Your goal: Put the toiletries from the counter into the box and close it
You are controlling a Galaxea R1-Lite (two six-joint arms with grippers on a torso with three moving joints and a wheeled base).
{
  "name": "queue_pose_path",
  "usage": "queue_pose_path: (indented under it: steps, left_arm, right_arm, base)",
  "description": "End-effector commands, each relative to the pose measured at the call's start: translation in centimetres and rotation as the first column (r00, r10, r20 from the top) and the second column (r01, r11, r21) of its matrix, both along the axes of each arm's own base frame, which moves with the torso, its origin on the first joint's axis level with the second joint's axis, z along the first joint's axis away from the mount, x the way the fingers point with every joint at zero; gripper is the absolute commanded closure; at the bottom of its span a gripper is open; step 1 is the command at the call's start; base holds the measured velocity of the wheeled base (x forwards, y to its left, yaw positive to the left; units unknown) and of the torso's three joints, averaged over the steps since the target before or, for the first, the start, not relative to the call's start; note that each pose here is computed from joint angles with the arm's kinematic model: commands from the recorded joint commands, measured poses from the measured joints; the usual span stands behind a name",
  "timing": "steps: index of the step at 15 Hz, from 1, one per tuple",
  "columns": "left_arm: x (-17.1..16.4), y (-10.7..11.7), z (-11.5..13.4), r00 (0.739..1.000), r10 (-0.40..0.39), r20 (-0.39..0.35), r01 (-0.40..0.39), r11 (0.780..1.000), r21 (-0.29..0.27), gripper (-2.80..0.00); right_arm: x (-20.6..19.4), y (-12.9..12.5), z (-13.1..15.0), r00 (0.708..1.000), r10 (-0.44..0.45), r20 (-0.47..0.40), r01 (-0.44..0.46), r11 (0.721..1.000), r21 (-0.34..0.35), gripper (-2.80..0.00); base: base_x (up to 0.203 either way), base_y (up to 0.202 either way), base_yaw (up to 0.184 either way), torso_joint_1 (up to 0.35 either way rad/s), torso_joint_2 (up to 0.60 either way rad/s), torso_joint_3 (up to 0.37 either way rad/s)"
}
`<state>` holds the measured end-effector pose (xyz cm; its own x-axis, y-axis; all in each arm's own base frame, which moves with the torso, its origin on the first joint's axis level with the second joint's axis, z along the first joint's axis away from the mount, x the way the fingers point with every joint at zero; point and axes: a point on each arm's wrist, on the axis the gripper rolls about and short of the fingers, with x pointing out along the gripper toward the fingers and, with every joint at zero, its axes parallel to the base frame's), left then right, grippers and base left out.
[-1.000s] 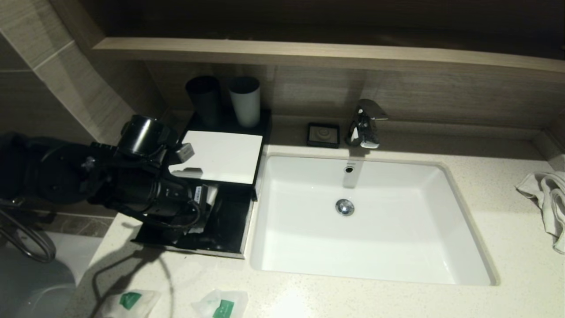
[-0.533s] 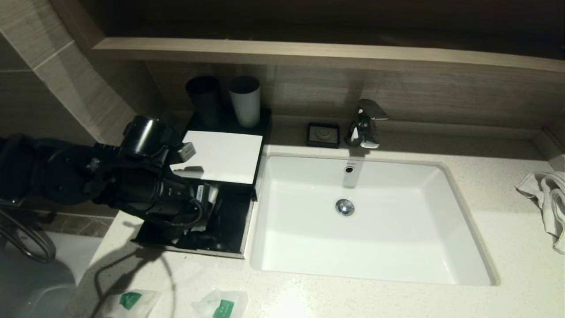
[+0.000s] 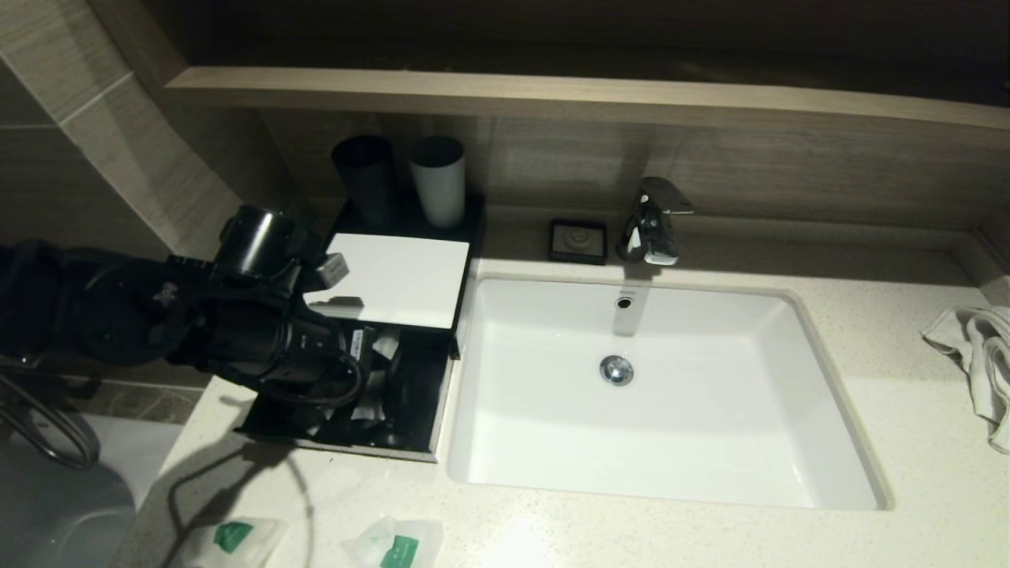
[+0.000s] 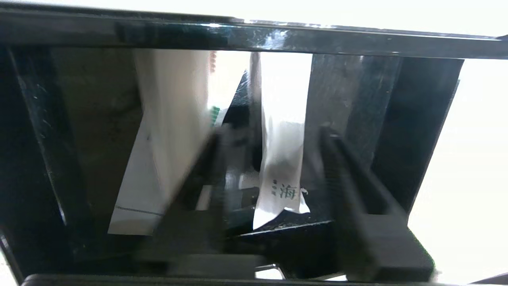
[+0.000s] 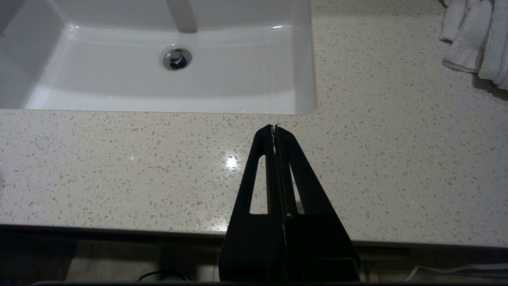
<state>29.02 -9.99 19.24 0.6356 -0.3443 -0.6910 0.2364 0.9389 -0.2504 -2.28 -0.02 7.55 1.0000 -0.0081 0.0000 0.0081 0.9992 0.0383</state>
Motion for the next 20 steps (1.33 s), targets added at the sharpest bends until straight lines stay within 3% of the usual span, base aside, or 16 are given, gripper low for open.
queue_pose_path:
  steps: [1,9,10,11,15,20]
  left_arm:
    - [-0.6,0.2,0.8,1.000,-0.001,0.024,0.001,1.000,-0.010,-2.80]
    - [-5.2,1.7,5.5,0.988,0.003,0.157,0.005,0.999,-0.051,-2.80]
    - [-5.9,1.7,5.8,0.987,-0.005,0.159,0.013,0.999,-0.052,-0.26]
    - [-6.8,1.6,6.1,0.987,-0.023,0.162,0.032,0.998,-0.054,0.00]
    - [-11.0,-0.3,6.5,0.975,-0.167,0.148,0.175,0.984,-0.044,0.00]
    - [-14.1,0.2,3.2,0.981,-0.187,0.059,0.185,0.982,0.041,0.00]
  right_arm:
    - [0.0,0.0,0.0,1.000,0.000,-0.001,0.000,1.000,0.000,0.00]
    - [0.0,0.0,0.0,1.000,0.000,-0.002,0.000,1.000,0.000,0.00]
    - [0.0,0.0,0.0,1.000,0.000,-0.001,0.000,1.000,0.000,0.00]
    - [0.0,0.0,0.0,1.000,0.000,-0.002,0.000,1.000,0.000,0.00]
    - [0.0,0.0,0.0,1.000,0.000,-0.002,0.000,1.000,0.000,0.00]
    - [0.0,0.0,0.0,1.000,-0.001,-0.001,0.001,1.000,0.000,0.00]
  base:
    - [0.000,0.000,0.000,0.000,0.00,0.000]
    - [0.000,0.000,0.000,0.000,0.00,0.000]
    - [0.000,0.000,0.000,0.000,0.00,0.000]
    - [0.000,0.000,0.000,0.000,0.00,0.000]
    - [0.000,0.000,0.000,0.000,0.00,0.000]
    - [0.000,0.000,0.000,0.000,0.00,0.000]
